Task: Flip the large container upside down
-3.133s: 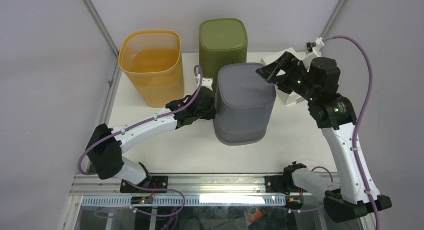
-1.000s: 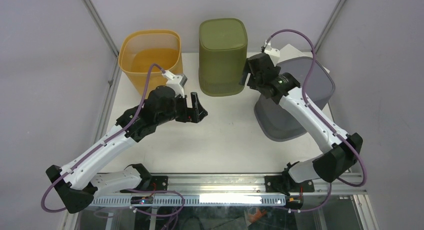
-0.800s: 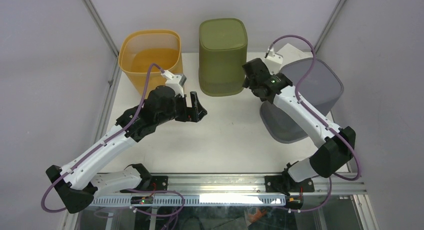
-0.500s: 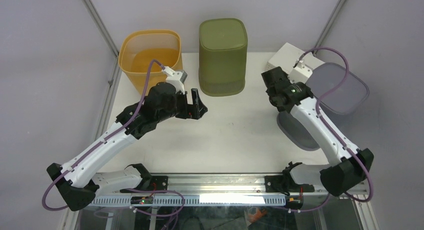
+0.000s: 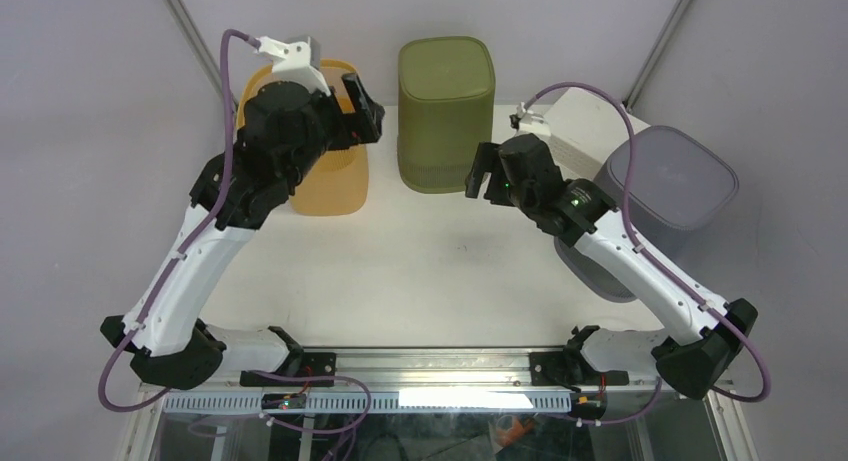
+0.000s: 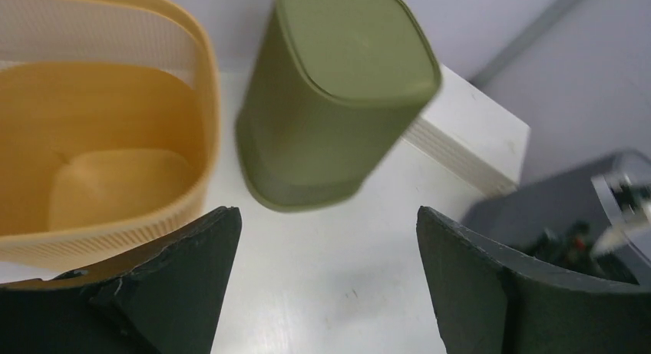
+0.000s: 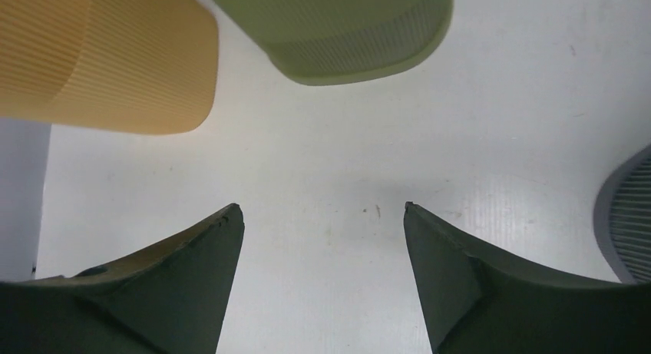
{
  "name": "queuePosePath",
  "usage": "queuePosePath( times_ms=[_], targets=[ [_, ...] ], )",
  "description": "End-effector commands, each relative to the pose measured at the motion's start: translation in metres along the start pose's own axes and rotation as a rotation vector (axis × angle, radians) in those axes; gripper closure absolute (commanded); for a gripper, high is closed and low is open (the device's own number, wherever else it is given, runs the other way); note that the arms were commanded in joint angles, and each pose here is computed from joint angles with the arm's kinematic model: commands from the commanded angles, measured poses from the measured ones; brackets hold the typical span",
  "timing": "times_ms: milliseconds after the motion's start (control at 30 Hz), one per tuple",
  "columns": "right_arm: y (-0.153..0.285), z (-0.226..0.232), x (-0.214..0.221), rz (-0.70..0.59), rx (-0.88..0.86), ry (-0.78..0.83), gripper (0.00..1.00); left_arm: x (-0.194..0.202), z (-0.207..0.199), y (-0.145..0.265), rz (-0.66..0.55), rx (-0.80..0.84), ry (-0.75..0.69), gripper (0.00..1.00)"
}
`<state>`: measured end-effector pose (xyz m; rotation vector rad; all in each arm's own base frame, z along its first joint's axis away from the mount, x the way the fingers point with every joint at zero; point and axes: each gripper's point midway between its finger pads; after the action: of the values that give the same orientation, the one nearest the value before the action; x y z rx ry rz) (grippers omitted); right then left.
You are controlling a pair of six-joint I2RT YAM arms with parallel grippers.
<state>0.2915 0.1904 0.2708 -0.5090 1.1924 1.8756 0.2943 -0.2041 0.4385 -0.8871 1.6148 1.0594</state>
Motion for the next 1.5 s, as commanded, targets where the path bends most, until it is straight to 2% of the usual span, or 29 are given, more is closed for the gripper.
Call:
queuePosePath(
  times_ms=[0, 100, 267, 433, 567, 733, 800, 933, 967, 1033, 1300, 1367, 1433, 1467],
  targets=[
    [0.014, 0.042, -0.007, -0.001, -0.153, 0.023, 0.20, -0.016, 0.059, -0.019, -0.003, -0.252, -0.060, 0.12],
    [0.013, 0.035, -0.002, 0.002, -0.133, 0.023, 0.20, -0.018, 0.082, -0.041, 0.027, -0.290, -0.088, 0.12],
    [0.013, 0.023, 0.010, 0.027, -0.115, 0.008, 0.20, 0.010, 0.107, -0.103, 0.155, -0.301, -0.147, 0.10],
    [0.019, 0.013, 0.020, 0.043, -0.092, 0.021, 0.20, 0.034, 0.119, -0.136, 0.239, -0.298, -0.183, 0.12],
    [0.023, 0.002, 0.019, 0.027, -0.062, 0.017, 0.19, 0.053, 0.116, -0.150, 0.295, -0.261, -0.196, 0.25],
    [0.024, -0.001, 0.018, 0.015, -0.052, -0.004, 0.19, 0.070, 0.119, -0.151, 0.352, -0.266, -0.200, 0.52],
    [0.024, -0.002, 0.019, 0.017, -0.053, -0.005, 0.19, 0.071, 0.118, -0.149, 0.358, -0.261, -0.200, 0.64],
    [0.023, -0.002, 0.021, 0.027, -0.053, -0.004, 0.19, 0.061, 0.117, -0.136, 0.339, -0.263, -0.204, 0.96],
    [0.023, -0.002, 0.023, 0.032, -0.056, -0.005, 0.19, 0.056, 0.117, -0.131, 0.330, -0.262, -0.204, 1.00],
    [0.023, 0.000, 0.025, 0.042, -0.067, -0.004, 0.19, 0.047, 0.113, -0.119, 0.312, -0.244, -0.199, 1.00],
    [0.032, 0.010, 0.023, 0.054, -0.130, 0.004, 0.18, 0.021, 0.051, -0.035, 0.208, 0.077, -0.080, 1.00],
    [0.035, 0.012, 0.021, 0.050, -0.152, 0.020, 0.15, 0.010, 0.029, -0.010, 0.164, 0.188, -0.034, 1.00],
    [0.044, 0.016, 0.014, 0.043, -0.193, 0.037, 0.03, -0.003, 0.002, 0.014, 0.106, 0.337, 0.024, 1.00],
    [0.049, 0.018, 0.007, 0.040, -0.221, 0.037, 0.01, -0.008, -0.011, 0.026, 0.076, 0.411, 0.062, 1.00]
  ],
)
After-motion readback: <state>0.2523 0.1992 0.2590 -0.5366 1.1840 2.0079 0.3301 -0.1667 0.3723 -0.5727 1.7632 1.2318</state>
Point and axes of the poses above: each gripper's point midway between its finger pads, its own y axis back along the fingers, its own z axis along the line the jaws close on, x = y × z, and after that the axes turned 13 degrees about -y, right-handed
